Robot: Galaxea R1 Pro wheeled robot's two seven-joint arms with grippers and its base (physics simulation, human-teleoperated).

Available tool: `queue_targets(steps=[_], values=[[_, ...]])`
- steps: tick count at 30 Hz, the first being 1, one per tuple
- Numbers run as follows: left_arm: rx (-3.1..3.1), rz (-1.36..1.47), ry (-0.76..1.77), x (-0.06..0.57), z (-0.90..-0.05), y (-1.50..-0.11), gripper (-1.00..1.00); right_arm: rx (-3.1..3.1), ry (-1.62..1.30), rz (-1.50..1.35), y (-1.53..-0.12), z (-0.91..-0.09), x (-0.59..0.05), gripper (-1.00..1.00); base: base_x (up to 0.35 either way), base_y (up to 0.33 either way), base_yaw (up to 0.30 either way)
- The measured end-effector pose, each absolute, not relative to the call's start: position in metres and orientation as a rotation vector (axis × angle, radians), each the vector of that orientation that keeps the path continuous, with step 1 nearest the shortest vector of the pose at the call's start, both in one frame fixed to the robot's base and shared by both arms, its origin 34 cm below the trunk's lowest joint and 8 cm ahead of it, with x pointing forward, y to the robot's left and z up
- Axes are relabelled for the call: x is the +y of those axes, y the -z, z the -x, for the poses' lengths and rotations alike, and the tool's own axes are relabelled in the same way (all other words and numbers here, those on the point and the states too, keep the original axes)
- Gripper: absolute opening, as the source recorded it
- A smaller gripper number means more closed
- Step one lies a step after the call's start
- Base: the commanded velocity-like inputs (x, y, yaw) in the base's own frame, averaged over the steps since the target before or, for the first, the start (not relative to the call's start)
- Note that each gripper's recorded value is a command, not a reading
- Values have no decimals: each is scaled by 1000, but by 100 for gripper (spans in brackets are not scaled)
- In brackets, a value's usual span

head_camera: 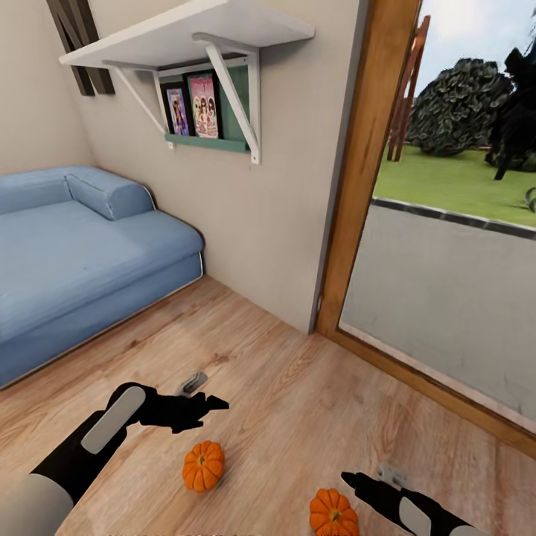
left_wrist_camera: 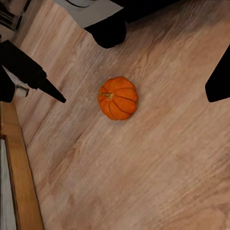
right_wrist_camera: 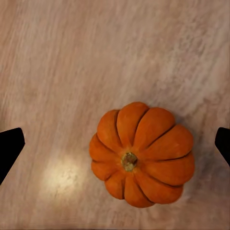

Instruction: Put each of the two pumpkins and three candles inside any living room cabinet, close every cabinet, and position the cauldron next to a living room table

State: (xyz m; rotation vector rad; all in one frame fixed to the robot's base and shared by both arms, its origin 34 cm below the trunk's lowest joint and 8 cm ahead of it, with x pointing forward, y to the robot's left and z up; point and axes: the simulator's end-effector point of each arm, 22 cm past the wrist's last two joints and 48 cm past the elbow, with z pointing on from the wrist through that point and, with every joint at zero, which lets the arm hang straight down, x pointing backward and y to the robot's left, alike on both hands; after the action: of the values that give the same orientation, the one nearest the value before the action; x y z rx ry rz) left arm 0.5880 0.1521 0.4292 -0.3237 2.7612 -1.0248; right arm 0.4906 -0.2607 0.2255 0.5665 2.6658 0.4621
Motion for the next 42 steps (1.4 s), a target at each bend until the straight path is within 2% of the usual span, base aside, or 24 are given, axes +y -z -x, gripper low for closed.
queue_targets(steps=[6, 18, 42], values=[[2674, 256, 1218, 117, -575, -458, 100, 2652, -489, -592, -214, -489, -261, 100, 0, 0, 0], [2589, 207, 1391, 89, -553, -466, 100, 2640, -502, -617, -189, -483, -261, 100, 0, 0, 0], [2662, 283, 1436, 85, -543, -420, 100, 2648, -562, -738, -159, -461, -280, 100, 0, 0, 0]])
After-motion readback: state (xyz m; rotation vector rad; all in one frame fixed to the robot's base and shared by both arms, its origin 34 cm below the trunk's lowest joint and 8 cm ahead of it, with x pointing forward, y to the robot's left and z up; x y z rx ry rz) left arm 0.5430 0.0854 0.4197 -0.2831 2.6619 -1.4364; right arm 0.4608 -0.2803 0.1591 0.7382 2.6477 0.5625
